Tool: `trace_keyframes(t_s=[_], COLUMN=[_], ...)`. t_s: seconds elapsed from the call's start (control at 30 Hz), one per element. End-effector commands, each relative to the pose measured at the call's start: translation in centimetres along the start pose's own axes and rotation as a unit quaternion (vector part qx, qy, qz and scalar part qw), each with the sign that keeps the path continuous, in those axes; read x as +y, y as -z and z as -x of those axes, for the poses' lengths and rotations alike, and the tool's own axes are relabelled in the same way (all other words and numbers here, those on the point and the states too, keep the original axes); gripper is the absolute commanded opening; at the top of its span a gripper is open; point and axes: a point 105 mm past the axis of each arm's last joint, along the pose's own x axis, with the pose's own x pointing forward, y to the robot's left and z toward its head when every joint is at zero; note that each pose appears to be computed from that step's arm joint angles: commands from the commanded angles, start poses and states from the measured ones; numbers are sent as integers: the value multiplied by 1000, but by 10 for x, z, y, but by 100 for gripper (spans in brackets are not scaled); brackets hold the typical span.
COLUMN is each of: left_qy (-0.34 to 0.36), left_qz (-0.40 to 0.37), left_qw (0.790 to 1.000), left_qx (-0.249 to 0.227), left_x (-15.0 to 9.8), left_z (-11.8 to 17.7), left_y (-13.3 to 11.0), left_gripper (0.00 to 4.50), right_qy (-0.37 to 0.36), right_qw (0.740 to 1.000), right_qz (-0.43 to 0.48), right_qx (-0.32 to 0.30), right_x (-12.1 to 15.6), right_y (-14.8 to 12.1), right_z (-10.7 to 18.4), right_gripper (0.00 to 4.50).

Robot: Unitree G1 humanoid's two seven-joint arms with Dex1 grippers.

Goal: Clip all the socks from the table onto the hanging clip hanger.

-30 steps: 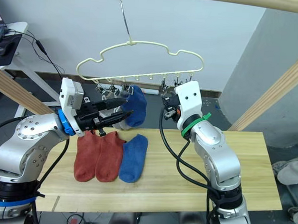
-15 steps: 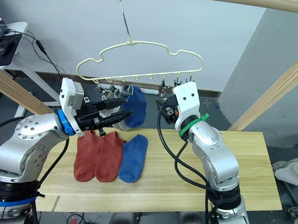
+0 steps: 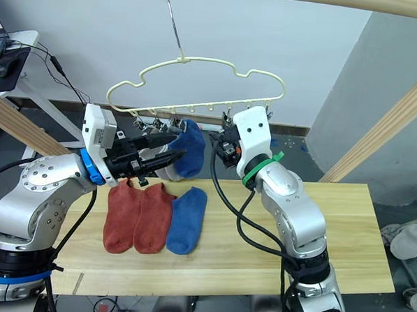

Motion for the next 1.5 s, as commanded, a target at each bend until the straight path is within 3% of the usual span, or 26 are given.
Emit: trace_keyframes(t_s=[0.03, 0.87, 0.97, 1.13, 1.23, 1.4, 1.5], left_qy=[1, 0, 0, -3, -4, 2, 5], left_qz=[-14, -1, 0, -1, -3, 0, 1], left_qw=[1000, 999, 999, 999, 1000, 1000, 999], left_qx=[-13, -33, -35, -35, -31, -9, 39], left_x=[-1, -1, -1, -2, -3, -12, -20], left_z=[0, -1, -1, -2, -1, 3, 8], left_y=[-8, -13, -14, -13, -10, 2, 29], left_gripper=[204, 204, 204, 204, 204, 204, 221], right_qy=[-2, 8, 13, 21, 20, 20, 21], right_qw=[999, 998, 998, 997, 997, 997, 997], right_qz=[7, -13, -19, -31, -34, -41, -41], right_qx=[-37, -59, -59, -63, -64, -65, -66], right_x=[1, 1, -1, -5, -5, -6, -7], right_y=[-18, -24, -24, -25, -26, -26, -27], right_z=[-3, -14, -15, -16, -17, -17, -16], right_gripper=[306, 306, 248, 75, 13, 3, 3])
